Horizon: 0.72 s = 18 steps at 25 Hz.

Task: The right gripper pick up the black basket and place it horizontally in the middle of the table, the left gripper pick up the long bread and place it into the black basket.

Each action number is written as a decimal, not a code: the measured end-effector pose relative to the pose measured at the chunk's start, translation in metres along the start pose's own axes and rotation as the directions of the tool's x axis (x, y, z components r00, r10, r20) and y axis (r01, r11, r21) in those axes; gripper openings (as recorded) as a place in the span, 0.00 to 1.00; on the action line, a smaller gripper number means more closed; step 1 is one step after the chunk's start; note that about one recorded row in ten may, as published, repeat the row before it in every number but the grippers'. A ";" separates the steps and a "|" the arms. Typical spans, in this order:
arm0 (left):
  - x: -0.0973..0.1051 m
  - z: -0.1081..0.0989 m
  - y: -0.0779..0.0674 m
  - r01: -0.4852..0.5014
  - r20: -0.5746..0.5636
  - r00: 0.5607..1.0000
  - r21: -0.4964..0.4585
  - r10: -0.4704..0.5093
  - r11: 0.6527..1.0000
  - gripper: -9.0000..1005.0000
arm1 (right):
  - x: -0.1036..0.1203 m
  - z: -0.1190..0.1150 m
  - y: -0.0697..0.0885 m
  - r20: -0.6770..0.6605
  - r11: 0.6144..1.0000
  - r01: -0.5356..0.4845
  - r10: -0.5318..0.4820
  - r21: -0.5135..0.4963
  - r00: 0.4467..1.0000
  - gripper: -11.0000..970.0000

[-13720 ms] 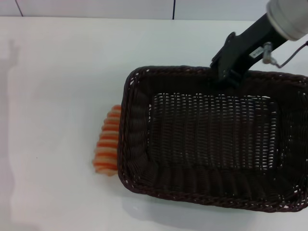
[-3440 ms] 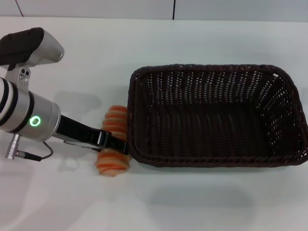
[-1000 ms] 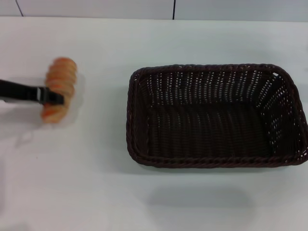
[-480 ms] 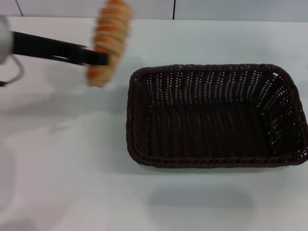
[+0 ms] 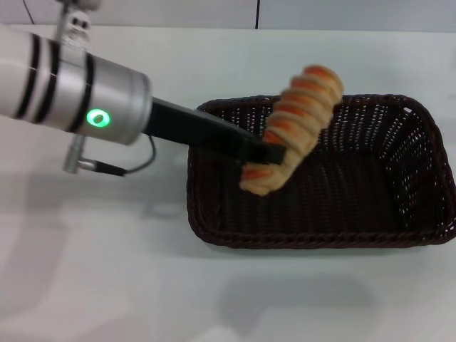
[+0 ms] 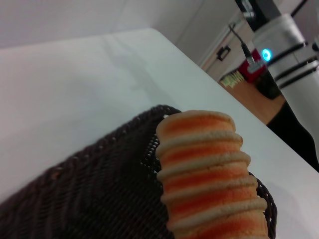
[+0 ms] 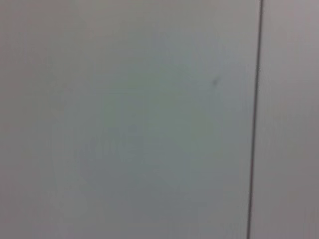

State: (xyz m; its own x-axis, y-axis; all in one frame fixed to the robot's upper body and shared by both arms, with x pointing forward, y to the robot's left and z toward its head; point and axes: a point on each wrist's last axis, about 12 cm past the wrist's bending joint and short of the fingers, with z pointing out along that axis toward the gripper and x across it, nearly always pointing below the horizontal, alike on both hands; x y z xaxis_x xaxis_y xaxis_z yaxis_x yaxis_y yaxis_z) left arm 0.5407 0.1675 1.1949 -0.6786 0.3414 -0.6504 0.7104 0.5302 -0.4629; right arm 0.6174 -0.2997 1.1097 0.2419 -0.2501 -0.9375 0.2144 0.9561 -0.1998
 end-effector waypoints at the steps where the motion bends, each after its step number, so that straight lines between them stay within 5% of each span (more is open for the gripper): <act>1: 0.001 0.005 0.001 0.006 0.000 1.000 -0.002 -0.006 1.000 0.25 | 0.000 0.000 0.000 0.003 1.000 0.003 -0.003 -0.004 1.000 0.41; 8: 0.010 0.032 0.005 0.062 0.006 0.998 -0.034 -0.062 0.997 0.30 | -0.002 0.002 0.000 0.012 1.000 0.016 -0.016 -0.018 1.000 0.41; 18: 0.015 0.027 0.017 0.115 0.116 0.988 -0.095 -0.104 0.989 0.52 | 0.001 -0.003 -0.004 0.003 1.000 0.014 -0.014 0.002 1.000 0.41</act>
State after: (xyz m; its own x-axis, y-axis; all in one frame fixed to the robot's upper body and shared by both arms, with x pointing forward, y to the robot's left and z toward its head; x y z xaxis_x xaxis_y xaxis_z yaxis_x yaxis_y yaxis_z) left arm 0.5474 0.1603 1.1608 -0.7226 0.1923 -0.6640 0.6066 0.6371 -0.4756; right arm 0.6143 -0.3035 1.1084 0.2421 -0.2642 -0.9336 0.2197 0.9522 -0.2125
